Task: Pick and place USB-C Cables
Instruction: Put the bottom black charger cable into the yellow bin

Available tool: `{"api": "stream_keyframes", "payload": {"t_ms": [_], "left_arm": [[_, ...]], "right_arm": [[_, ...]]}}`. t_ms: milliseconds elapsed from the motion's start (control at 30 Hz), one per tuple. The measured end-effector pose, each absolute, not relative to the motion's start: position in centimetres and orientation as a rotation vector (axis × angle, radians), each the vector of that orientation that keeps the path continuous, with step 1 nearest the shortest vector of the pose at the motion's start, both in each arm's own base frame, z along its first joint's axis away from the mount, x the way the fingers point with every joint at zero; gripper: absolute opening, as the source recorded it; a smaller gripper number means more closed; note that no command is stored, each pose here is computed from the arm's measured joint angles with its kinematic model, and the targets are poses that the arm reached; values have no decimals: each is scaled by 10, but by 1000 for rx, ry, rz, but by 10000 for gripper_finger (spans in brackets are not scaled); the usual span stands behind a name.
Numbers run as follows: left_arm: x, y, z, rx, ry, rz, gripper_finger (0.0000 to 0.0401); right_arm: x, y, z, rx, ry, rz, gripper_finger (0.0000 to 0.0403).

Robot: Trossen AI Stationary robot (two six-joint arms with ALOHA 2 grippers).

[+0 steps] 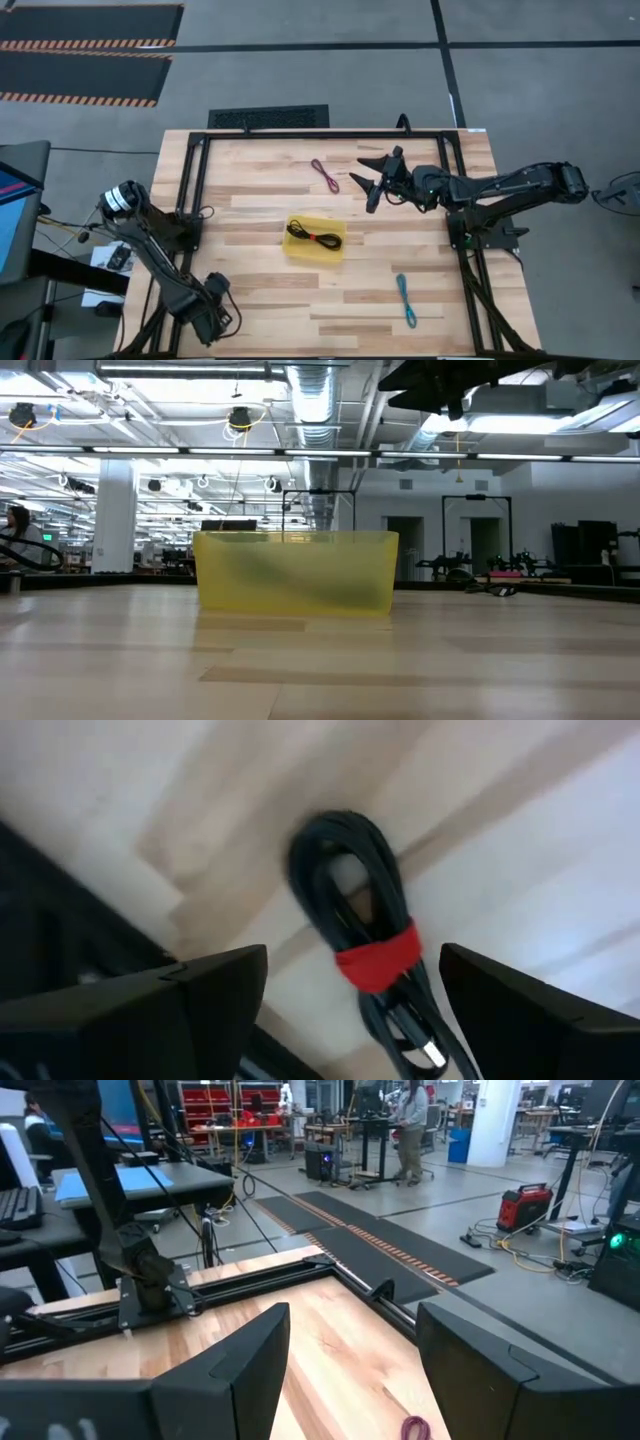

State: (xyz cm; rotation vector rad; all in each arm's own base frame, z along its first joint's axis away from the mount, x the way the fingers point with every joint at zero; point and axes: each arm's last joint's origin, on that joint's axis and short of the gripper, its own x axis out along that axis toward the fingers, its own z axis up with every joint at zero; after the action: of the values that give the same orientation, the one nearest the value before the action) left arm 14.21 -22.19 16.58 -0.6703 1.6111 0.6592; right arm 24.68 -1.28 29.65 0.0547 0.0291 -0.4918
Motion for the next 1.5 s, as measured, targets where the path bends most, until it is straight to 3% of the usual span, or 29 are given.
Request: {"api": "stream_keyframes", "payload": {"t_ms": [133, 267, 667, 867, 1100, 1500], "left_arm": [[139, -219, 152, -705, 1636, 645, 273], [135, -215, 142, -724, 1662, 643, 233], [141, -210, 139, -713, 1724, 575, 23], [150, -198, 157, -569, 1712, 538, 39], [176, -165, 197, -148, 1679, 528, 46], [250, -97, 251, 346, 1388, 463, 44]], "right_arm": [[247, -13, 297, 56, 29, -492, 244], [247, -13, 297, 58, 28, -492, 244], [247, -13, 297, 61, 20, -491, 244], [247, -9, 294, 57, 34, -476, 244], [246, -2, 289, 53, 47, -452, 244], [246, 11, 288, 54, 64, -398, 244]]}}
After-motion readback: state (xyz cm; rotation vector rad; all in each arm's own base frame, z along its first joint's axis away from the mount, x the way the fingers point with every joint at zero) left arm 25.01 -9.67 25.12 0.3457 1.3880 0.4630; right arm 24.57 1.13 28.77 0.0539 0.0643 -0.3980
